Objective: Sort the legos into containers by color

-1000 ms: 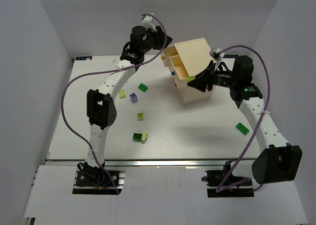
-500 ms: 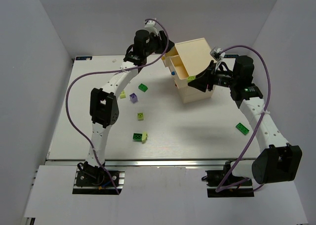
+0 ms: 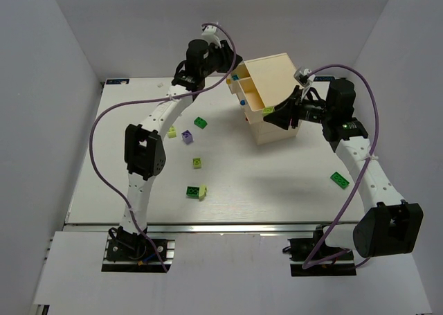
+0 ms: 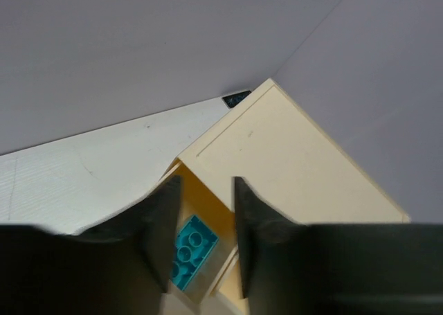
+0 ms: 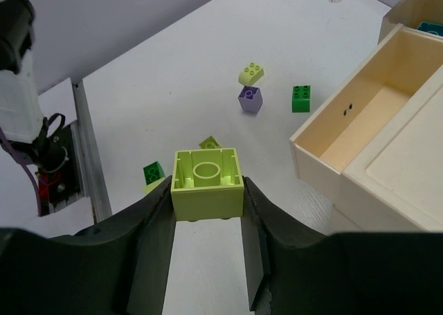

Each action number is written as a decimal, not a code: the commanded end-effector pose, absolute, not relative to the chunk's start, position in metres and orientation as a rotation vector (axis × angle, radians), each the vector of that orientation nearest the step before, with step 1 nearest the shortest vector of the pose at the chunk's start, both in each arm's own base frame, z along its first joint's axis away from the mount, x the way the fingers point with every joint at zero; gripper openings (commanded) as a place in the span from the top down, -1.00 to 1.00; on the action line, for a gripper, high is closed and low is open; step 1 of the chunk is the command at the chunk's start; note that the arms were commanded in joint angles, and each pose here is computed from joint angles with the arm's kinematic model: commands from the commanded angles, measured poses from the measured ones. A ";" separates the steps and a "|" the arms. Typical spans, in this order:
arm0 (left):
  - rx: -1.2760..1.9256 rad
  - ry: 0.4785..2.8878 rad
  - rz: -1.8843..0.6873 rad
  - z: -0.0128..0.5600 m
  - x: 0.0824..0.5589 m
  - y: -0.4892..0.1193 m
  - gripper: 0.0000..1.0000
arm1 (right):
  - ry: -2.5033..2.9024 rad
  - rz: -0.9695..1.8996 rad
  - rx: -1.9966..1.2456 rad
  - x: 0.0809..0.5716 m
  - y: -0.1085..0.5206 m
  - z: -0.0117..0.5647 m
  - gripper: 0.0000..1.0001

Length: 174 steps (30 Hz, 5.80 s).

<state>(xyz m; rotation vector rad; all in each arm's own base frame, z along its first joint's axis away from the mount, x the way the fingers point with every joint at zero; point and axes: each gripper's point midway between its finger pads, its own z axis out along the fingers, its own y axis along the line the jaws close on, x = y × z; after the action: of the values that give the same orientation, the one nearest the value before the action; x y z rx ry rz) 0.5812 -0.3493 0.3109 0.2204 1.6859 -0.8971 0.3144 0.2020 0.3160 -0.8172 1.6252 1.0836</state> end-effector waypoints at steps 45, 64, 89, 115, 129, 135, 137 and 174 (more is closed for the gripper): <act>0.135 1.856 -0.197 0.232 0.291 -0.098 -0.57 | 1.857 0.182 -0.972 0.465 0.241 0.272 0.31; 0.137 1.882 -0.220 0.223 0.293 -0.103 -0.47 | 1.789 0.118 -0.945 0.459 0.245 0.299 -0.18; -0.293 2.383 -0.030 0.098 0.436 -0.091 -0.52 | 1.464 0.656 -0.901 0.283 0.223 0.347 -0.15; -0.362 2.498 0.085 0.045 0.484 -0.078 -0.31 | 1.492 0.743 -0.875 0.276 0.204 0.309 0.64; -0.330 2.509 0.084 0.043 0.481 -0.078 0.26 | 1.481 0.756 -0.851 0.279 0.195 0.311 0.64; -0.311 2.431 0.028 0.081 0.484 -0.081 0.79 | 1.479 0.759 -0.845 0.279 0.191 0.311 0.63; -0.297 2.375 -0.010 0.107 0.485 -0.084 0.88 | 1.479 0.761 -0.845 0.279 0.191 0.311 0.63; 0.186 1.630 -1.427 0.345 0.461 -0.379 0.97 | 1.510 0.671 -0.725 0.300 0.159 0.306 0.66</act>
<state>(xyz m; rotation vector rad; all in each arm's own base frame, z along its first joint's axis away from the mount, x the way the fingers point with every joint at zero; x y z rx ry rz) 0.4543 -0.3724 0.3445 0.2130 1.6298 -1.4469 0.3026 0.1597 0.2922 -0.7180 1.5729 0.6765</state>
